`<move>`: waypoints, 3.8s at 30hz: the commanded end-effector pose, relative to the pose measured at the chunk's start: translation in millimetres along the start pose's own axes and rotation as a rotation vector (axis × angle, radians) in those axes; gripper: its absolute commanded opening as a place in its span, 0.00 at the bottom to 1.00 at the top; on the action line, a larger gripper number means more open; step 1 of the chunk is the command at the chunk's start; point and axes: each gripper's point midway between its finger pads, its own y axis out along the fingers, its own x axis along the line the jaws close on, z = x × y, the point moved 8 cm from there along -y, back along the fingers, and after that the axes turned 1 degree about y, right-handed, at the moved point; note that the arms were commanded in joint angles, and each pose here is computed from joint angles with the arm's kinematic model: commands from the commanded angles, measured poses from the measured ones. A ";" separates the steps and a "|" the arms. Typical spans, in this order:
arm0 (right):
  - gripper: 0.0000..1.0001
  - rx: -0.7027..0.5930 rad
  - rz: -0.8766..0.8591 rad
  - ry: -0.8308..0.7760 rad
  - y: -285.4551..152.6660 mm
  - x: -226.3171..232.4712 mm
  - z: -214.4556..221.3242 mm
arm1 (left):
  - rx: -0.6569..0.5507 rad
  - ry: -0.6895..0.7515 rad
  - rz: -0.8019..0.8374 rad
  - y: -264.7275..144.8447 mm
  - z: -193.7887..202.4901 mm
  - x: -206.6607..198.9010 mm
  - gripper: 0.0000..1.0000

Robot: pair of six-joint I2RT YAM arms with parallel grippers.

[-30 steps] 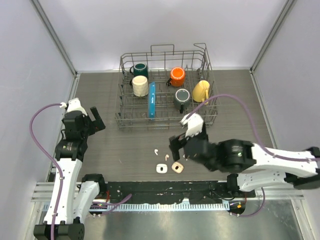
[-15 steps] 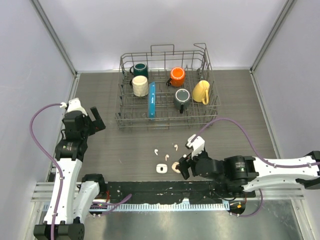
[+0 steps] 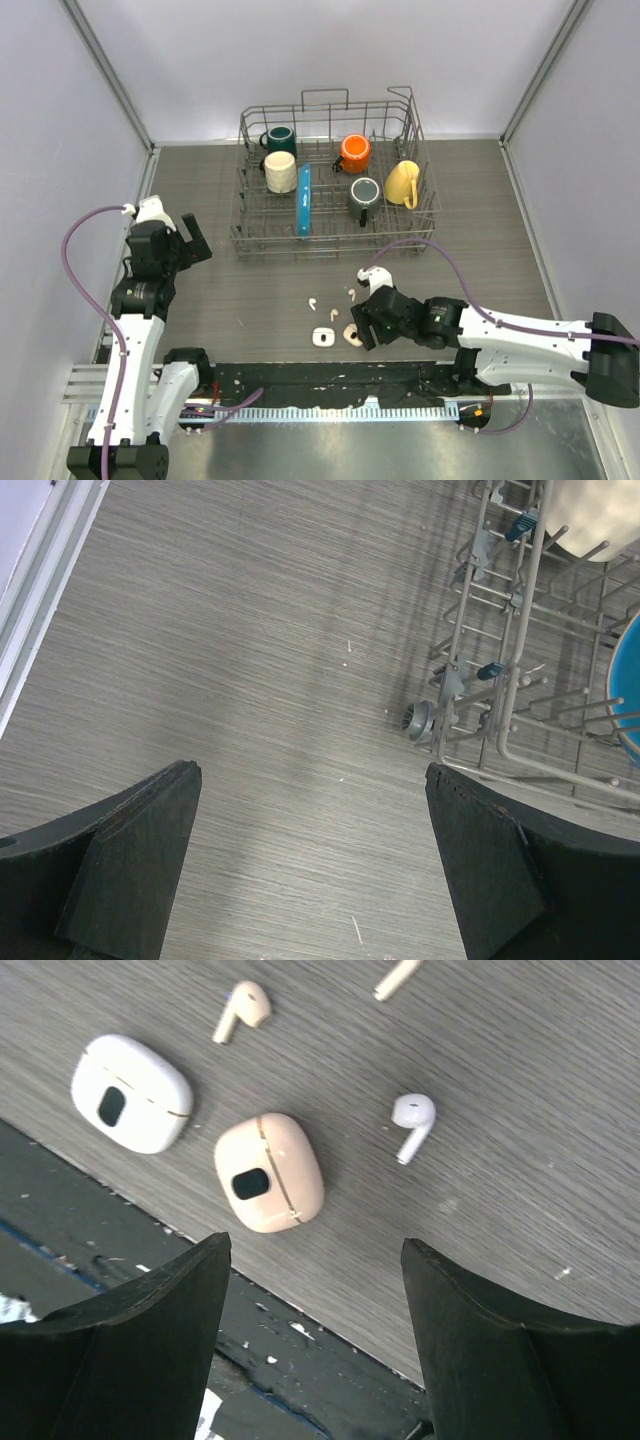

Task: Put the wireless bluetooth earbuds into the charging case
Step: Pick up the charging case at the center of the board.

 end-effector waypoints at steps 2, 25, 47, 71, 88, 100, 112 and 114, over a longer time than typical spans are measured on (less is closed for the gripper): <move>0.73 -0.024 -0.177 -0.036 -7.3 17.8 -11.0 | -0.009 0.022 0.023 1.3 -2.6 -2.5 1.00; 0.68 0.035 -0.152 -0.224 26.7 32.7 -24.0 | 0.000 0.026 0.022 2.7 -1.4 -2.4 1.00; 0.65 0.097 -0.088 -0.232 50.8 28.8 -12.1 | -0.007 0.028 0.020 1.5 -1.9 -2.1 1.00; 0.65 0.130 -0.070 -0.200 44.9 26.9 -8.4 | -0.006 0.027 0.017 1.2 -2.0 -1.6 1.00; 0.52 0.129 -0.065 -0.201 45.8 26.5 -6.6 | -0.003 0.028 0.021 0.7 -1.5 -2.0 1.00; 0.17 -0.008 -0.084 -0.181 8.7 31.5 -38.1 | 0.042 -0.021 0.265 -30.7 -14.2 -26.8 1.00; 0.02 -0.245 -0.102 -0.194 -37.8 42.5 -94.4 | 0.015 -0.135 0.637 -81.7 -24.9 -58.1 1.00; 0.01 -0.266 -0.106 -0.204 -40.7 44.8 -99.1 | 0.028 -0.131 0.659 -78.9 -20.6 -59.2 1.00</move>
